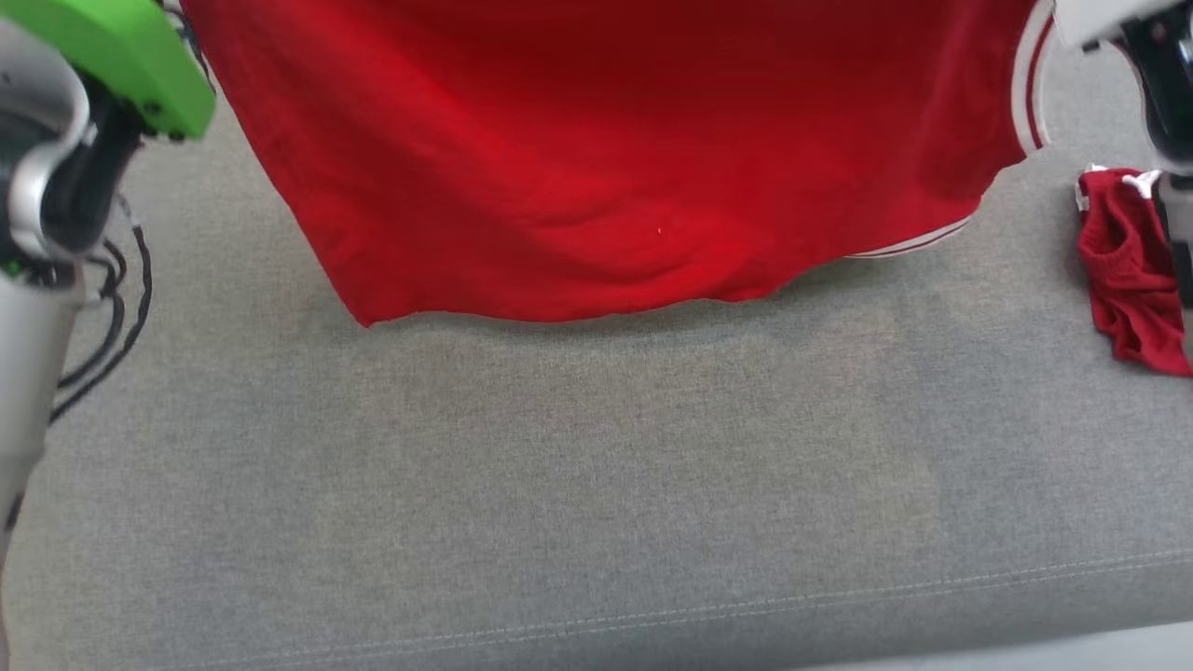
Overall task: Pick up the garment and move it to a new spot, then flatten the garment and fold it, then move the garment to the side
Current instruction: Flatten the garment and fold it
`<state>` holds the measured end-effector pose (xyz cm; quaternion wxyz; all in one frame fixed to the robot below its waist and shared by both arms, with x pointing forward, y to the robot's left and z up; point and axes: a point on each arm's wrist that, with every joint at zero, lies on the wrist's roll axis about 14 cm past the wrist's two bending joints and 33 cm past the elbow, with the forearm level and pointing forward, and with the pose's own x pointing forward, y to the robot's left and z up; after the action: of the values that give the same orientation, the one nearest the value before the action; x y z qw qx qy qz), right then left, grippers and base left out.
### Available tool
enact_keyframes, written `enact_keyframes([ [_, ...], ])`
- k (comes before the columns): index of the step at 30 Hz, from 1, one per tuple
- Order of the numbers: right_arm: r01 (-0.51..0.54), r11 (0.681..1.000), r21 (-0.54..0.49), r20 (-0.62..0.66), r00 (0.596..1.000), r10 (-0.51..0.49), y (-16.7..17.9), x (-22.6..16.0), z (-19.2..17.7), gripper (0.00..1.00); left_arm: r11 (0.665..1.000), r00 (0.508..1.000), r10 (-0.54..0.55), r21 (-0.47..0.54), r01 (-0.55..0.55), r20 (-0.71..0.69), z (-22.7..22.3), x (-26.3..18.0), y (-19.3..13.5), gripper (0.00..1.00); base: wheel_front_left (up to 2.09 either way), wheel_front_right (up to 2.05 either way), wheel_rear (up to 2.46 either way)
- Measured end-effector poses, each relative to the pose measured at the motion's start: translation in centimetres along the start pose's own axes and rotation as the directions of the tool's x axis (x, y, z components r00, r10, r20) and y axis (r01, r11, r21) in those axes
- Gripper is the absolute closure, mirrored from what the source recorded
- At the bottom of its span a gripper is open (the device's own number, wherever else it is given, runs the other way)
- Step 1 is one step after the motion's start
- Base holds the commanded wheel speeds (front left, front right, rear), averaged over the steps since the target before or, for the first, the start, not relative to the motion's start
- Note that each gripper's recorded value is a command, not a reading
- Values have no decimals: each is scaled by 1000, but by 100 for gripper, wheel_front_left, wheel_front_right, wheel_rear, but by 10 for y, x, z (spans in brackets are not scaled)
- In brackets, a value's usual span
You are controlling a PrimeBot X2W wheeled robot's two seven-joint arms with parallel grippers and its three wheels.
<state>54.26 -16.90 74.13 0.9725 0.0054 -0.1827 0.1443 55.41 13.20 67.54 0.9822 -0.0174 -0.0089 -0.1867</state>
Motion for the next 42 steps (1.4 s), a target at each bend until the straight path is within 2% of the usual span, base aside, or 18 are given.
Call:
enact_keyframes([
  [7,39,999,29,-167,985,-34,-14,46,-49,100,996,974,27,-82,-47,-227,-41,46,22,100,0,0,0],
  [11,42,999,34,-182,983,-35,-13,69,-59,100,990,958,52,-109,-86,-281,-59,64,33,100,0,0,0],
  [13,44,998,42,-139,990,-37,-13,83,-49,100,993,961,93,-47,-109,-259,-50,72,45,100,0,0,0],
  [16,64,996,60,-69,996,-60,-19,101,-36,100,989,973,130,-47,-142,-190,-33,85,57,100,0,0,0],
  [22,92,994,61,163,981,-101,-25,131,8,100,979,978,203,6,-204,51,19,101,74,100,0,0,0],
  [26,79,994,70,212,973,-93,-15,147,8,100,979,971,200,17,-204,131,29,109,76,100,0,0,0],
  [29,68,994,84,152,985,-80,-4,154,-27,100,985,978,170,8,-172,119,7,118,73,100,0,0,0],
  [35,41,992,121,-13,999,-39,16,148,-123,100,983,985,170,-64,-169,7,-75,121,79,100,0,0,0],
  [39,41,980,196,-100,995,-21,24,126,-183,100,975,985,167,-143,-171,-39,-138,115,71,100,0,0,0],
  [42,56,967,250,-192,981,-7,28,92,-232,100,961,978,182,-192,-199,-101,-187,95,69,100,0,0,0],
])
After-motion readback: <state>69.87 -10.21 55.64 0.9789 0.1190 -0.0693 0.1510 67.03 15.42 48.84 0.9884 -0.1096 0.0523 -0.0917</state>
